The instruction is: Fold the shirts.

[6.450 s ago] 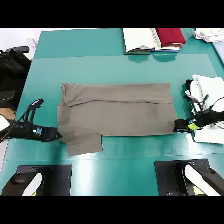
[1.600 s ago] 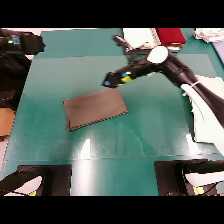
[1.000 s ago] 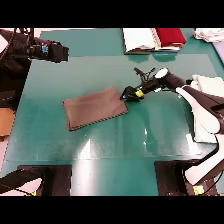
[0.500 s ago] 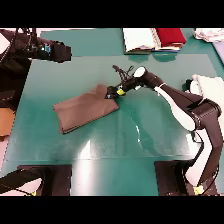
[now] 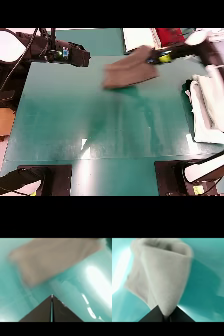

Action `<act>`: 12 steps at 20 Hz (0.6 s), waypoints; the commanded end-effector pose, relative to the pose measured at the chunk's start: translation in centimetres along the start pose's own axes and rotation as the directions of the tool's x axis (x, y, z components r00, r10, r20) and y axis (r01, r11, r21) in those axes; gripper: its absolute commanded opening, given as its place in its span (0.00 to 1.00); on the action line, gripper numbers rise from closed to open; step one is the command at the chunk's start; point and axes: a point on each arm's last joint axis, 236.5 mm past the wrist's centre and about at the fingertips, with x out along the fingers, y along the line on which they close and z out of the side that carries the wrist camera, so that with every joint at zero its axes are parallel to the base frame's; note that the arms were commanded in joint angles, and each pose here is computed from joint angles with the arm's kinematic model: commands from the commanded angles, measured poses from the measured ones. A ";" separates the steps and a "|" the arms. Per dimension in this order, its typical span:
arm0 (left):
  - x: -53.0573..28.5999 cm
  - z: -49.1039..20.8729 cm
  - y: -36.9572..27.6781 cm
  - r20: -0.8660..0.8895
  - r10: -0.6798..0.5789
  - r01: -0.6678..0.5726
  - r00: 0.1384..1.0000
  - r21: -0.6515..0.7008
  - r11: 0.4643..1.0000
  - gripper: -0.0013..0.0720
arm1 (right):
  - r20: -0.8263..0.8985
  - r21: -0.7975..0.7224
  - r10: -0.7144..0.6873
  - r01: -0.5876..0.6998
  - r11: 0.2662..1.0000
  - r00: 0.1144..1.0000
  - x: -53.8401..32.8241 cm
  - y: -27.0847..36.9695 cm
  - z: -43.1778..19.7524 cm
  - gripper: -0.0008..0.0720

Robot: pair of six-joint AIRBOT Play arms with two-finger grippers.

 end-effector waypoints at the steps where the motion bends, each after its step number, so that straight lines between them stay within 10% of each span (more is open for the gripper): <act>1: 0.1 0.3 -0.8 0.016 -0.017 0.017 1.000 -0.003 1.000 0.06 | 0.096 0.161 -0.275 0.258 0.953 0.957 -11.4 -12.5 1.0 0.03; 12: 0.1 0.8 -0.9 0.037 -0.025 0.028 0.999 -0.072 0.997 0.06 | 0.340 0.511 -0.460 0.249 0.823 0.820 -26.3 -25.9 0.9 0.03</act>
